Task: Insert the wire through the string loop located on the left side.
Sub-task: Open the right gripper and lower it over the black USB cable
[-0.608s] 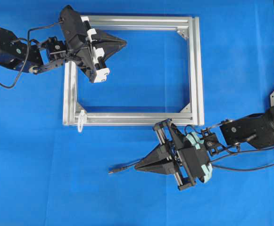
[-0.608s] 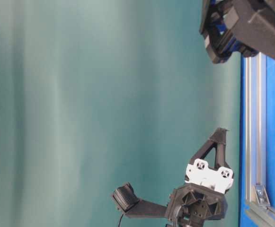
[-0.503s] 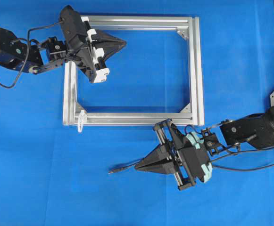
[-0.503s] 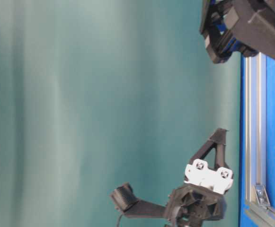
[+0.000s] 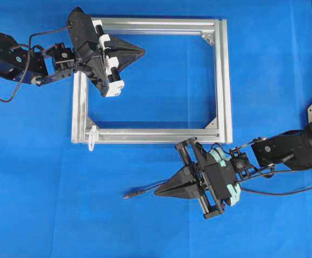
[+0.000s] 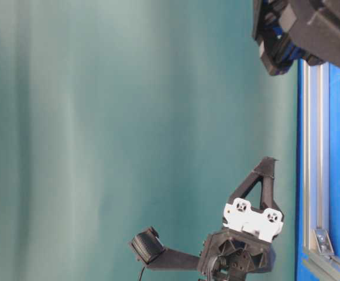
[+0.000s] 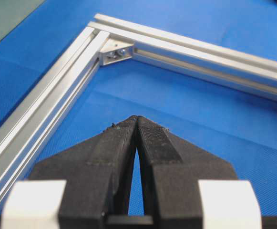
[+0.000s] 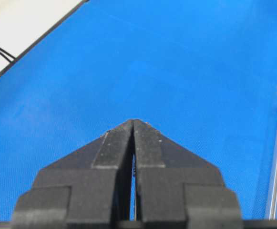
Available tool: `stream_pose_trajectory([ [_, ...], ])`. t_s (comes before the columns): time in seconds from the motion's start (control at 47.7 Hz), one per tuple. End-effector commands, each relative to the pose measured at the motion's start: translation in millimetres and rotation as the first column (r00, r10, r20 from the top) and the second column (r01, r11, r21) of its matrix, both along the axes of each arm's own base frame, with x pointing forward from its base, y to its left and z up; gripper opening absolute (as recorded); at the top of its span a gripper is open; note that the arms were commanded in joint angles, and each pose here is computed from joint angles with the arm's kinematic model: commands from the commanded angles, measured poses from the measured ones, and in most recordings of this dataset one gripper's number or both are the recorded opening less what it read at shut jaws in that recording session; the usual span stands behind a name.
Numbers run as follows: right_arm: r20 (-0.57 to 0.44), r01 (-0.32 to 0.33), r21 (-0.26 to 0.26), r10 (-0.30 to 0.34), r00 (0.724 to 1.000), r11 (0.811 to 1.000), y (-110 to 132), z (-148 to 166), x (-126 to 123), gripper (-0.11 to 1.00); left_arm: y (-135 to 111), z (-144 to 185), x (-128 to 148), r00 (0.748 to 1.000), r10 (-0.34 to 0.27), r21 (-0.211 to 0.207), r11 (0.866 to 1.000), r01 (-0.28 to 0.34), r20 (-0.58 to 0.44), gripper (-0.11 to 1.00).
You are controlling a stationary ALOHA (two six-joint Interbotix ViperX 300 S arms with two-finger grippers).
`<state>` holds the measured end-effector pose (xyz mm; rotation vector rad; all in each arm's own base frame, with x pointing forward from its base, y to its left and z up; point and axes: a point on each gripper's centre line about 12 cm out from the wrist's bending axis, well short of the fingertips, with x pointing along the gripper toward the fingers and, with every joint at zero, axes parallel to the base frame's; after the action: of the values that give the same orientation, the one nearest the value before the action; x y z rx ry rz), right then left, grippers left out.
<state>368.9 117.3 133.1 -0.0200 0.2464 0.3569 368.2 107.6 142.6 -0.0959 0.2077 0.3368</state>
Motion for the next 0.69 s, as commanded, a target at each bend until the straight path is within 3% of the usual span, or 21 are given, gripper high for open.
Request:
stream_pose_trajectory([
  [0.0, 0.043, 0.001, 0.015, -0.002, 0.999, 1.000, 0.5, 16.1, 2.1, -0.06, 0.8, 14.0, 1.4, 0.999, -0.001, 0.011, 1.000, 0.000, 0.040, 0.00],
  [0.084, 0.044, 0.005, 0.019, -0.006, 0.999, 1.000, -0.1, 16.4, 3.2, -0.02, 0.2, 14.0, 1.5, 0.999, -0.002, 0.011, 1.000, 0.002, 0.040, 0.00],
  [0.189, 0.039, 0.018, 0.028, -0.019, 0.999, 0.999, -0.3, 16.5, 5.0, 0.12, 0.8, 14.0, 1.4, 0.999, -0.001, 0.011, 1.000, 0.000, 0.040, 0.00],
  [0.482, -0.001, 0.060, 0.042, -0.060, 0.998, 0.997, -3.7, 12.9, 6.2, 0.90, 0.7, 13.5, 1.0, 0.999, -0.001, 0.014, 1.000, 0.001, 0.037, 0.00],
  [0.671, -0.013, 0.066, 0.043, -0.066, 0.998, 0.997, -3.5, 7.1, 7.4, 0.93, 0.7, 13.8, 1.3, 0.999, -0.001, 0.014, 1.000, 0.001, 0.037, 0.00],
])
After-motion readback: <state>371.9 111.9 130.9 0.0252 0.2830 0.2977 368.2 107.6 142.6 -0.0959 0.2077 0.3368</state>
